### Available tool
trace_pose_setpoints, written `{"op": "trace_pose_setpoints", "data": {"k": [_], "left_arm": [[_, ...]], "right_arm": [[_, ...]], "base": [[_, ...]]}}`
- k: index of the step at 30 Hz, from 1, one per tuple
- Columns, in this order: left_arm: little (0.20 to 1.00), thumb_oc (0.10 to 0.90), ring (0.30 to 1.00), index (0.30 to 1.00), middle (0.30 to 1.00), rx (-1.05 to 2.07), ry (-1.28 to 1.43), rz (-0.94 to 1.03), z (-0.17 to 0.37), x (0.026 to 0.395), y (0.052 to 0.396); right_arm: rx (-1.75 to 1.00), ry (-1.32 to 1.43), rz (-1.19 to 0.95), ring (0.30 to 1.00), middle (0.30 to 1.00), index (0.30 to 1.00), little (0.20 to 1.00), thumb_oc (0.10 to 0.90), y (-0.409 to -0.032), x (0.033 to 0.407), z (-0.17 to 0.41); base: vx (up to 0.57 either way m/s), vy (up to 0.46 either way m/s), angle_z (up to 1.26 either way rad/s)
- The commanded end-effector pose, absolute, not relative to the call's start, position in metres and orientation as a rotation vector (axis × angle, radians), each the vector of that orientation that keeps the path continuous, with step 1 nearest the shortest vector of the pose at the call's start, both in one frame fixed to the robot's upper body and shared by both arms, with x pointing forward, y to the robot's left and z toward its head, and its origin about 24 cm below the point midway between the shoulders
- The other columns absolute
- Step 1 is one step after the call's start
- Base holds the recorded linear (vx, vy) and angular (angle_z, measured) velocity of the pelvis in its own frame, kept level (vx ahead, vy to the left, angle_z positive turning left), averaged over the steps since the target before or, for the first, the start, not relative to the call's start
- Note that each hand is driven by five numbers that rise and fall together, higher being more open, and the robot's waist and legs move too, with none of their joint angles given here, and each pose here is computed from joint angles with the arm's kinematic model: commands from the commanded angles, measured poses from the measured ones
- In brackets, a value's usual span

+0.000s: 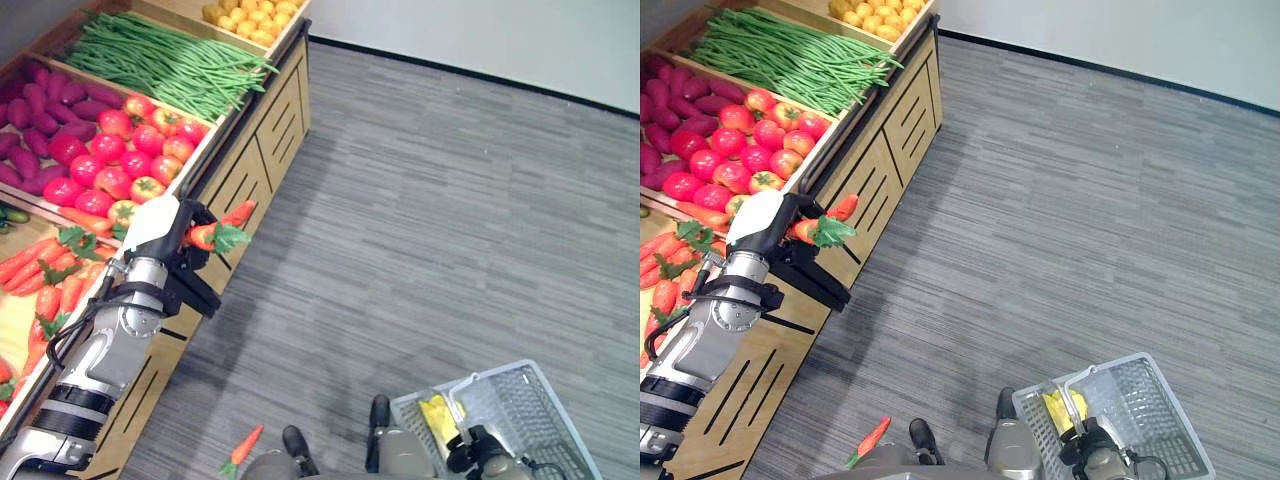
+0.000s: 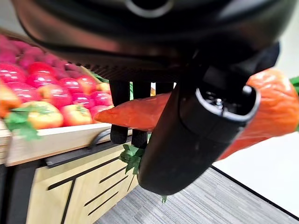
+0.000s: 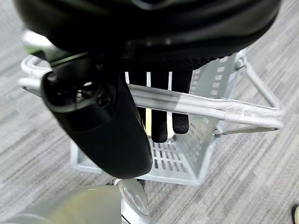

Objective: Get the vegetables into the basket

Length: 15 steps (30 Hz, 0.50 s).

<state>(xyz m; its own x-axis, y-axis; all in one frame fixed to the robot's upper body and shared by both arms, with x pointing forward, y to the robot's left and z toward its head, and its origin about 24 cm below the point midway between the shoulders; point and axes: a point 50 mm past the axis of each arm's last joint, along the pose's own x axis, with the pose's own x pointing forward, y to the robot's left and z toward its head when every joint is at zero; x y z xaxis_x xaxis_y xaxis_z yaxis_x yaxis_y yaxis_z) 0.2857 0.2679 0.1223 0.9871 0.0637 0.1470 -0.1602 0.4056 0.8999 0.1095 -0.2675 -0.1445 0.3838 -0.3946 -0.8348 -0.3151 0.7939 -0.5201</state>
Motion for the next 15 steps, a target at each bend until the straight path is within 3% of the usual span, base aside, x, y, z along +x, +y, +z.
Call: {"op": "trace_pose_setpoints", "data": {"k": [1, 10, 15], "left_arm": [[0.300, 0.400, 0.300, 0.300, 0.300, 1.090, -0.370, 0.254, 0.180, 0.294, 0.258], [0.300, 0.400, 0.300, 0.300, 0.300, 0.997, -0.328, 0.181, 0.162, 0.303, 0.242], [0.300, 0.400, 0.300, 0.300, 0.300, 0.963, -0.336, 0.166, 0.162, 0.307, 0.236]], "right_arm": [[-0.749, 1.147, -0.016, 0.300, 0.300, 0.300, 0.300, 0.400, -0.264, 0.117, -0.142], [-0.736, 1.131, -0.079, 0.300, 0.300, 0.300, 0.300, 0.400, -0.274, 0.117, -0.138], [-0.765, 1.136, -0.113, 0.300, 0.300, 0.300, 0.300, 0.400, -0.289, 0.119, -0.132]], "base": [[0.08, -0.379, -0.58], [0.07, -0.291, -0.05], [0.05, -0.140, -0.09]]}}
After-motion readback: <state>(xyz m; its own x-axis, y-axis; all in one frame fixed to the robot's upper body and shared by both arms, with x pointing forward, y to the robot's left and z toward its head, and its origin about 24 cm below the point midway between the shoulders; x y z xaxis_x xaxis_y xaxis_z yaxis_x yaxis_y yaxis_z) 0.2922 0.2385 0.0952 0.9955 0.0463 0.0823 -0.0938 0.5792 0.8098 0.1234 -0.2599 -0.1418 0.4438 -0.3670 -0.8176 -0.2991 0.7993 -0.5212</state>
